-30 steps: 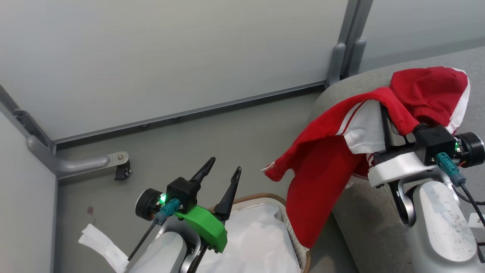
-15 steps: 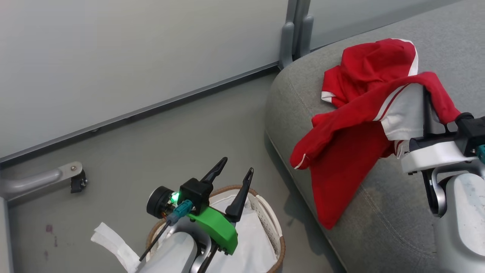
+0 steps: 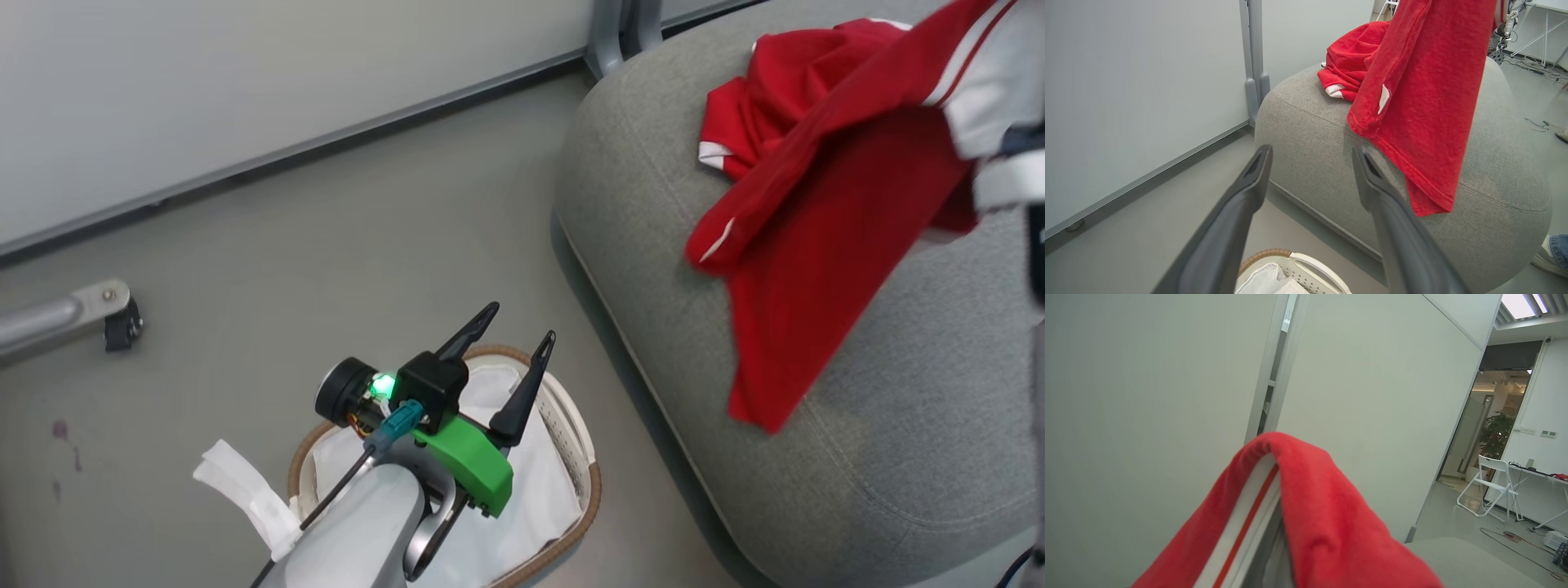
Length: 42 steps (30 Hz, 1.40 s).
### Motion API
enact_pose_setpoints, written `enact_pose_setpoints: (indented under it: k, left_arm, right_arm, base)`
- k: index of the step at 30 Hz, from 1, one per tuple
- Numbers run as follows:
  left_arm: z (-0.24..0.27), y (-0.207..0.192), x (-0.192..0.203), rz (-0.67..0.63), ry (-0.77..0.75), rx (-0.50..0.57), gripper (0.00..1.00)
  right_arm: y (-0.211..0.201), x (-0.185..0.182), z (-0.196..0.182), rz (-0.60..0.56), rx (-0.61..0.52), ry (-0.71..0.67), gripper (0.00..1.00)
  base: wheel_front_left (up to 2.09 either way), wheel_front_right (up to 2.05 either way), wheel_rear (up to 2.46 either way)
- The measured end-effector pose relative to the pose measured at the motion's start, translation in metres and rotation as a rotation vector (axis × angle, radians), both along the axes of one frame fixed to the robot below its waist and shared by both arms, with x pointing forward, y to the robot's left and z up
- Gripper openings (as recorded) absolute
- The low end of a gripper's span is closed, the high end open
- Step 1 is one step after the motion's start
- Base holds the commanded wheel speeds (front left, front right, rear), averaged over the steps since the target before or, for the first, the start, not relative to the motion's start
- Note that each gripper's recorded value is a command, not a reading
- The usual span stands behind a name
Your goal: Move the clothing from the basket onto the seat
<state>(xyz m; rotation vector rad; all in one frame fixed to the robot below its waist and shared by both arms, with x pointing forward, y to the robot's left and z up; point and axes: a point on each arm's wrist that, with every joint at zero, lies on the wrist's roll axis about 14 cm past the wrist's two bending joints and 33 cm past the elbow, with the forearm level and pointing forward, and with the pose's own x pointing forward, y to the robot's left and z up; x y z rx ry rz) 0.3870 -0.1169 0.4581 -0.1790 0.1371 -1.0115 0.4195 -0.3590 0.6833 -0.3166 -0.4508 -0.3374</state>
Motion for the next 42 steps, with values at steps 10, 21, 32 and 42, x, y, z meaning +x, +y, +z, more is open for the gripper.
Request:
enact_pose_setpoints:
  k: [10,21,32,42]
  left_arm:
    - [-0.029,0.020,0.031,0.049,0.039,0.021,1.00]
    - [-0.070,0.044,0.058,0.101,0.086,0.056,1.00]
    - [-0.104,0.055,0.063,0.120,0.144,0.081,1.00]
    - [-0.091,0.050,0.067,0.121,0.118,0.066,1.00]
  right_arm:
    - [-0.048,0.059,0.064,-0.105,-0.148,-0.030,0.00]
    - [-0.072,0.122,-0.052,-0.152,-0.052,0.214,0.00]
    - [-0.036,0.119,-0.227,-0.116,0.138,0.557,0.00]
    - [-0.023,0.095,-0.239,-0.108,0.153,0.587,1.00]
  base:
    - [0.00,0.00,0.00]
    - [0.00,0.00,0.00]
    - [0.00,0.00,0.00]
    - [0.00,0.00,0.00]
